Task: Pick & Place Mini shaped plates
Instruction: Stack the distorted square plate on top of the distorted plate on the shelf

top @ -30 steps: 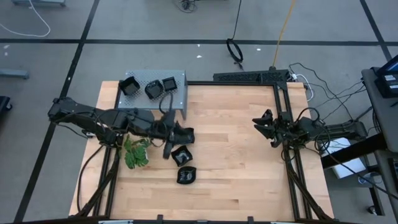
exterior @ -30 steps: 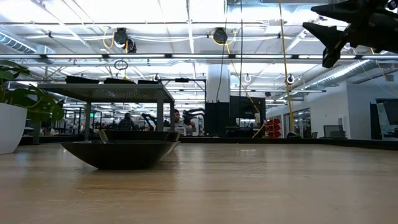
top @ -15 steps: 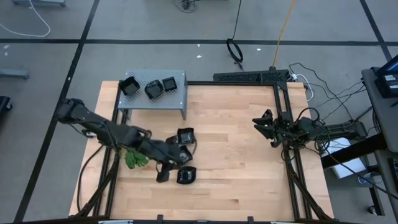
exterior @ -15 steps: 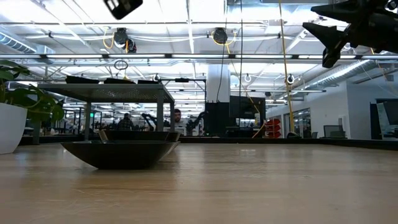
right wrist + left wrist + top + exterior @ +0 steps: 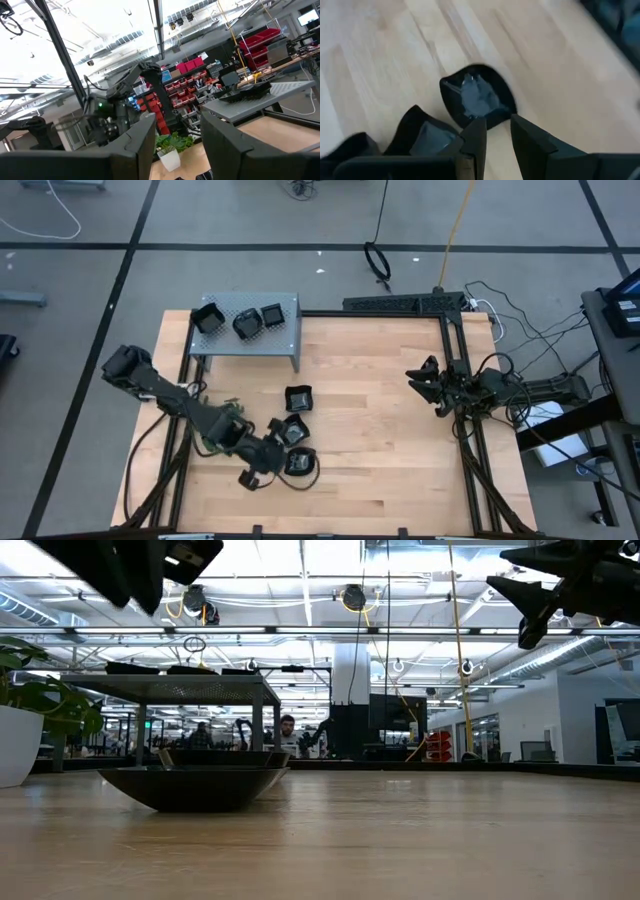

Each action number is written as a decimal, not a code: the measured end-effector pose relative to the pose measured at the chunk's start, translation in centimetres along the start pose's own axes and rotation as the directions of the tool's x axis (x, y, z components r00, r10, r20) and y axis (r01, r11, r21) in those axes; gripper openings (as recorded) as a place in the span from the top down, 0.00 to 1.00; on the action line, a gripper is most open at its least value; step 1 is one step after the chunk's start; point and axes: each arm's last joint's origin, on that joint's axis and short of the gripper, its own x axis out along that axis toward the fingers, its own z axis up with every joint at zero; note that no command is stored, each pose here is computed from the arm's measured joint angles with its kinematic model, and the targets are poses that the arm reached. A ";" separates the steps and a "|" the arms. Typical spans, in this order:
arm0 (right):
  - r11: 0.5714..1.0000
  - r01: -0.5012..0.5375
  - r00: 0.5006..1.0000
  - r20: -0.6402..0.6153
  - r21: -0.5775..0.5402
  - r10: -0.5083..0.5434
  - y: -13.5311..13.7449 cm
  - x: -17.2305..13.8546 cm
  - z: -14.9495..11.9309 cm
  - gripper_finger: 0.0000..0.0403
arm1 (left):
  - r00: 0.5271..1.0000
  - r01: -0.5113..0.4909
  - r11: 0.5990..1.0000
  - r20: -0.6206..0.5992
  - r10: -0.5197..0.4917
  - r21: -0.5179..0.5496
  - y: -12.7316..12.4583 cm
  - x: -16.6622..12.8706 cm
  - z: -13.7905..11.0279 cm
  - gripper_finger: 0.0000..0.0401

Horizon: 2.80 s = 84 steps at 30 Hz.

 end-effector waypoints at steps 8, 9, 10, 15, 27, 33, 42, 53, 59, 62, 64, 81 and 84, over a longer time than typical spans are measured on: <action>1.000 0.000 1.000 0.000 0.000 0.000 0.0 0.0 0.0 0.64 | 0.989 -0.063 0.977 -0.119 0.089 0.206 -0.4 2.6 -0.8 0.77; 1.000 0.000 1.000 -0.001 0.000 0.000 0.0 0.0 0.0 0.64 | 0.987 -0.058 0.971 -0.131 0.090 0.232 -0.4 2.9 -0.9 0.77; 1.000 0.000 1.000 0.000 0.000 0.000 0.0 0.0 0.0 0.64 | 0.985 -0.048 0.963 -0.147 0.089 0.265 -0.4 3.3 -1.0 0.77; 1.000 0.000 1.000 -0.001 0.000 0.000 0.0 0.0 0.0 0.64 | 0.973 -0.019 0.923 -0.206 0.106 0.385 -0.5 4.6 -1.5 0.75; 1.000 0.000 1.000 -0.002 0.000 0.000 0.0 0.0 0.0 0.64 | 0.918 -0.069 0.911 -0.332 0.217 0.406 1.7 7.6 -2.8 0.48; 1.000 0.001 1.000 -0.004 -0.001 -0.001 0.0 0.0 0.0 0.64 | 0.891 -0.025 0.897 -0.396 0.219 0.441 2.5 9.3 -3.6 0.52; 1.000 -0.001 1.000 -0.005 -0.001 0.001 0.0 0.0 0.0 0.64 | 0.883 -0.058 0.922 -0.412 0.227 0.383 3.4 9.4 -3.8 0.89; 1.000 -0.001 1.000 -0.005 -0.001 0.001 0.0 0.0 0.0 0.64 | 0.938 -0.119 0.944 -0.275 0.209 0.309 3.2 5.4 -1.9 0.98; 1.000 -0.001 1.000 -0.005 -0.001 0.001 0.0 0.0 0.0 0.64 | 0.965 -0.250 0.944 -0.025 0.261 0.217 3.9 0.0 0.0 0.99; 1.000 -0.001 1.000 -0.005 -0.001 0.001 0.0 0.0 0.0 0.64 | 0.915 -0.403 0.910 0.060 0.399 0.095 4.9 -2.8 0.4 0.97; 1.000 -0.001 1.000 -0.005 -0.001 0.001 0.0 0.0 0.0 0.64 | 0.862 -0.504 0.863 0.077 0.501 0.030 5.7 -4.4 0.3 0.97; 1.000 -0.001 1.000 -0.005 -0.001 0.001 0.0 0.0 0.0 0.64 | 0.440 -0.850 0.289 -0.292 0.849 -0.441 13.1 -14.7 -7.0 0.98; 1.000 -0.001 1.000 -0.005 -0.001 0.001 0.0 0.0 0.0 0.64 | 0.430 -0.849 0.223 -0.382 0.818 -0.479 14.2 -15.7 -8.9 0.97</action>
